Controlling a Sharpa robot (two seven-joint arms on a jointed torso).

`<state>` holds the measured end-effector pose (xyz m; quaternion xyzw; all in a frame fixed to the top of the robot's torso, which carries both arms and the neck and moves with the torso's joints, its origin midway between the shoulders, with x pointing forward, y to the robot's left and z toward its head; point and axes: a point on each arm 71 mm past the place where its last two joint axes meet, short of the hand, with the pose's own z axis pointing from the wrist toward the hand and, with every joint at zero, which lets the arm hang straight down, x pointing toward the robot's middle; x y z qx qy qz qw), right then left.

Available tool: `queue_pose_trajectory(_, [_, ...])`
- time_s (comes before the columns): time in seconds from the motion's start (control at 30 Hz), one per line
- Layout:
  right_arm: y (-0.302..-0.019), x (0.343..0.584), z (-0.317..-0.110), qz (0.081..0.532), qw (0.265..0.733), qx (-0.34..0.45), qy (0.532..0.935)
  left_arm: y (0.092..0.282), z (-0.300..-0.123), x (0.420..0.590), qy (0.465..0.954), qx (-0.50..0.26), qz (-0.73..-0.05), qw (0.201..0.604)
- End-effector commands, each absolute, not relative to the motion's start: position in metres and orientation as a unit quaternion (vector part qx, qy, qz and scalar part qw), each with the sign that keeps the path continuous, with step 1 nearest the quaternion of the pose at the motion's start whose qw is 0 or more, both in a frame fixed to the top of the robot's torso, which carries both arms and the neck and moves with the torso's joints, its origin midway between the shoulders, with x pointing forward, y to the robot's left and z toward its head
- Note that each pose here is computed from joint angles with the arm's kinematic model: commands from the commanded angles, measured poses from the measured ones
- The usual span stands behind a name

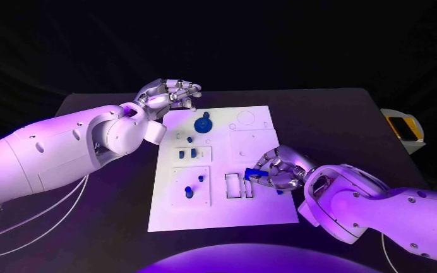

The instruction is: Assemble the parts on the task board

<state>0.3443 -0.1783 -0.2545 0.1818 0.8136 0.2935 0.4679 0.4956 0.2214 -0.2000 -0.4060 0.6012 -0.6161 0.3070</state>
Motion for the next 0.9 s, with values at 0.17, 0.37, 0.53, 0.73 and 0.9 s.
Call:
queue_pose_trajectory(0.17, [-0.168, 0.345, -0.252, 0.318, 0.467, 0.19, 0.803, 0.219, -0.199, 0.495, 0.601, -0.402, -0.624, 0.296])
queue_pose_trajectory(0.37, [-0.161, 0.348, -0.253, 0.324, 0.47, 0.184, 0.8, 0.219, -0.199, 0.495, 0.601, -0.402, -0.624, 0.297])
queue_pose_trajectory(0.53, [-0.152, 0.351, -0.257, 0.324, 0.465, 0.174, 0.805, 0.219, -0.199, 0.494, 0.601, -0.402, -0.624, 0.296])
queue_pose_trajectory(0.73, [-0.145, 0.353, -0.266, 0.315, 0.454, 0.157, 0.819, 0.218, -0.199, 0.494, 0.601, -0.401, -0.624, 0.296])
queue_pose_trajectory(0.9, [-0.143, 0.353, -0.272, 0.302, 0.445, 0.14, 0.831, 0.219, -0.199, 0.494, 0.602, -0.401, -0.624, 0.296])
